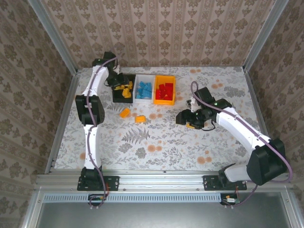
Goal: Sort the legos into containers by color
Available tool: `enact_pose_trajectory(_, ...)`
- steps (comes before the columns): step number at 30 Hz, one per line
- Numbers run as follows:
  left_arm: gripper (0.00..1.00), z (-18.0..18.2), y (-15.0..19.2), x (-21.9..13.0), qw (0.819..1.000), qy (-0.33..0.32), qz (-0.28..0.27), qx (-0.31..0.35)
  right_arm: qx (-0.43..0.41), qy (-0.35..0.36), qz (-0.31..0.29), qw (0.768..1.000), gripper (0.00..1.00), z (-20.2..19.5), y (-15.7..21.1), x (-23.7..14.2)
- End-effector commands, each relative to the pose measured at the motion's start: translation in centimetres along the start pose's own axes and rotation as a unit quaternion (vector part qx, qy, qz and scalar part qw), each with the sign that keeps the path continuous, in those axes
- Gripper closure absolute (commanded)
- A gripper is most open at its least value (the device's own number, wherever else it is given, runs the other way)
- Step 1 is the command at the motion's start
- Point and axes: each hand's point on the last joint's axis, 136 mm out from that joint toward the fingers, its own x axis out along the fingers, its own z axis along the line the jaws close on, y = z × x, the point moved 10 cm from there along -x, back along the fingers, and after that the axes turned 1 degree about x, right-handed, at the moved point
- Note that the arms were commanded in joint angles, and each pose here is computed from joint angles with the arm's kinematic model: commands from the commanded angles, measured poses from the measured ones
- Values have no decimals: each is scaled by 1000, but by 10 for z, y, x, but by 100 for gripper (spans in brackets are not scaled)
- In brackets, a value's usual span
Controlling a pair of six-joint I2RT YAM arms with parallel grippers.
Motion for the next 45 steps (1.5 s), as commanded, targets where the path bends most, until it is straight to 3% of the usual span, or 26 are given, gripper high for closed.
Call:
enact_pose_trajectory(1, 34, -2, -5, -21, 1000, 1, -17, 1, 9, 16, 9, 1000, 33, -2, 7, -3)
enact_pose_trajectory(8, 30, -14, 17, -56, 999, -14, -24, 39, -1, 3, 18, 1000, 32, 5, -11, 10)
enact_pose_trajectory(12, 30, -26, 58, -72, 991, -49, -22, 127, -2, -16, 24, 1000, 32, 10, -25, 24)
enact_pose_trajectory(16, 29, -25, 105, -65, 979, -81, -1, 189, -5, -30, 33, 999, 32, 17, -36, 36)
enact_pose_trajectory(20, 29, -13, 131, -48, 977, -92, 28, 189, -11, -36, 46, 998, 32, 24, -41, 46)
enact_pose_trajectory(45, 33, 6, 136, 44, 966, -115, 96, 213, -4, -3, 43, 999, 32, 30, -31, 36)
